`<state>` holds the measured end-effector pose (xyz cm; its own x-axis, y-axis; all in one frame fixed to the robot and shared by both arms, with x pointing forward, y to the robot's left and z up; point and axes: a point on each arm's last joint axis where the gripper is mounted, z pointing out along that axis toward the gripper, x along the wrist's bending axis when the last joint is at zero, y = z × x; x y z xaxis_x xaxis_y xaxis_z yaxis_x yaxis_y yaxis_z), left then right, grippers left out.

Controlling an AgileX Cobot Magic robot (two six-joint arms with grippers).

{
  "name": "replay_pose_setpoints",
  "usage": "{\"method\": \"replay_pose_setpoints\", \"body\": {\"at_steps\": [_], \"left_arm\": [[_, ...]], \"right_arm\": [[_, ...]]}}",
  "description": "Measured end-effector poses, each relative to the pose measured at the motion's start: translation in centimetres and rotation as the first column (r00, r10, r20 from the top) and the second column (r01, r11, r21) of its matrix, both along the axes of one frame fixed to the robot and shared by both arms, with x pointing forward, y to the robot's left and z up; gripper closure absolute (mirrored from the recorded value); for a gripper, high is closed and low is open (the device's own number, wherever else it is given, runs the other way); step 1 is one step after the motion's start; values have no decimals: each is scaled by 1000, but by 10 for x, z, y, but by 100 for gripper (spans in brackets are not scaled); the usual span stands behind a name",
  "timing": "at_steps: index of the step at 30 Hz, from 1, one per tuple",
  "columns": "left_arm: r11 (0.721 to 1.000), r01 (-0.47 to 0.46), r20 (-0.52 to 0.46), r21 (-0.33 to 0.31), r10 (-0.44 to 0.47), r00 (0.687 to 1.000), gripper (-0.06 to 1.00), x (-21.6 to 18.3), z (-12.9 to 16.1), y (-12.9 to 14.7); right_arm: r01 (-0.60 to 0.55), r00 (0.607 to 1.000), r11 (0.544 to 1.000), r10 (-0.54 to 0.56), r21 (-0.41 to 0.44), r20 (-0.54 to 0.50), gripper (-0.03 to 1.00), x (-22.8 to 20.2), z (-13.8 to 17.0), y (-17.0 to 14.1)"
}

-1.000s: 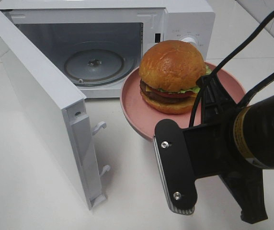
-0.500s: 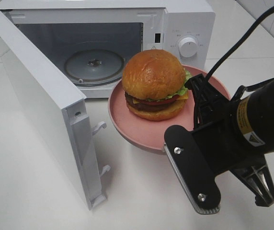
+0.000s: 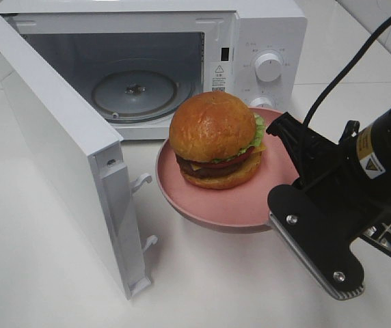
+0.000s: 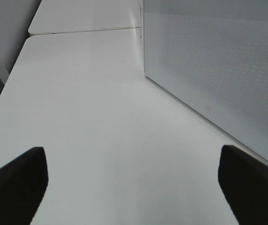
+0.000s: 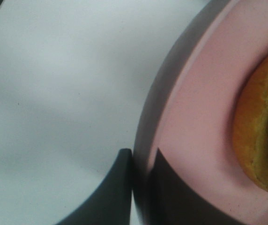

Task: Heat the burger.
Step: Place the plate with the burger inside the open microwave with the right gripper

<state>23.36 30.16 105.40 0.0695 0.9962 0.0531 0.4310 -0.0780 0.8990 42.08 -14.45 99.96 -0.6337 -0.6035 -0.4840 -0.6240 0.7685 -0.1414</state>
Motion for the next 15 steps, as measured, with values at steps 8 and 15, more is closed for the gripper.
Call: {"method": "replay_pose_setpoints", "body": {"at_steps": [8,15], "left_arm": [[1000,0,0,0,0,1000,4,0,0,0],[1000,0,0,0,0,1000,4,0,0,0]], "right_arm": [[-33,999,999,33,4,-5,91,13,0,-14],[-51,999,998,52,33,-17,91,17,0,-19]]}}
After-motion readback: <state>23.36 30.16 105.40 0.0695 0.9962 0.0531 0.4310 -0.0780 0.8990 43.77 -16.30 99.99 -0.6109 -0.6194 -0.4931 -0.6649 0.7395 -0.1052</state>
